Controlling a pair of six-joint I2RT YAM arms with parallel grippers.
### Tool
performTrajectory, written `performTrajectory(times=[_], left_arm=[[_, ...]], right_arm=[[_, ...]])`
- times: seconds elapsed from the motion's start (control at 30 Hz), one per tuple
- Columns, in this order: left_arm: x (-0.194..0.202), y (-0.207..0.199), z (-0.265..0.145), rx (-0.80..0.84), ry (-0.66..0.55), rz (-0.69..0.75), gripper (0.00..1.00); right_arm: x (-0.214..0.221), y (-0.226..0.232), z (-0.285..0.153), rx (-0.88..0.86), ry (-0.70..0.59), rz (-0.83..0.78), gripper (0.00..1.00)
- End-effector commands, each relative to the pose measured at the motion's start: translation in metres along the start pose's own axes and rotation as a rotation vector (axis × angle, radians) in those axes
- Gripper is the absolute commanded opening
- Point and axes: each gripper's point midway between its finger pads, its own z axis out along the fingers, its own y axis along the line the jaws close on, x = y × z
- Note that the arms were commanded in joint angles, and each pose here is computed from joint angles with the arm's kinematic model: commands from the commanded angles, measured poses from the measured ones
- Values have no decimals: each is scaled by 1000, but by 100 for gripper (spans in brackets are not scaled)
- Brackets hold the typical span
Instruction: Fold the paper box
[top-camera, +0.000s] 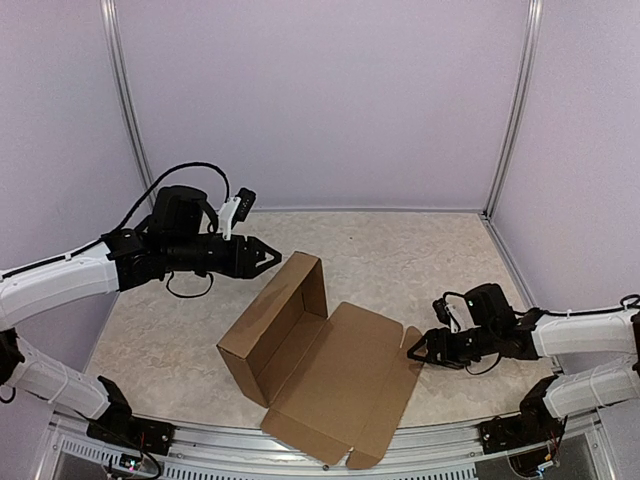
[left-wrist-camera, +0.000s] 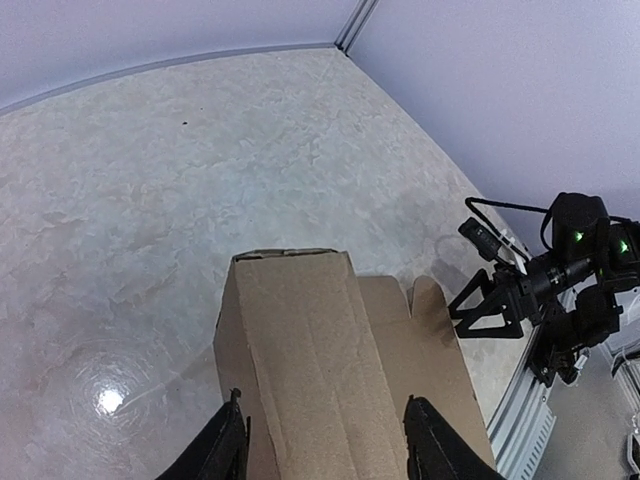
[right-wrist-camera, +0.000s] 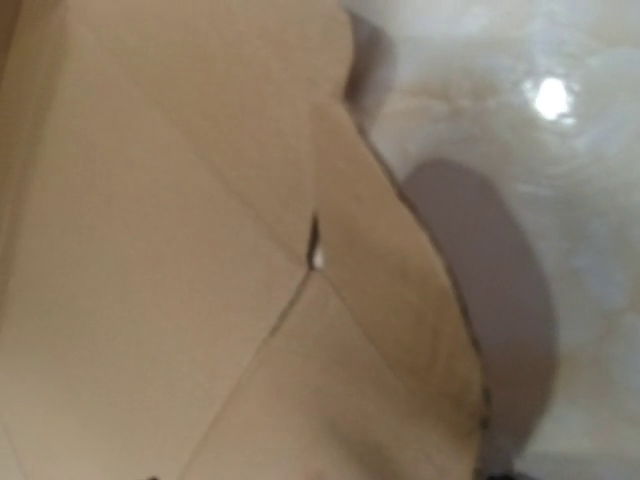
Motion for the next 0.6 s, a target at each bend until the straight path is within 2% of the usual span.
performTrajectory(times=[0.0,0.57], left_arm=[[15,4,10,-4,46,-21,51],[45,22,22,-43,94,-68,47]], right_arm=[[8,-4,4,-35,7,64,69],[-7,27,-12,-258,-151,97,66]])
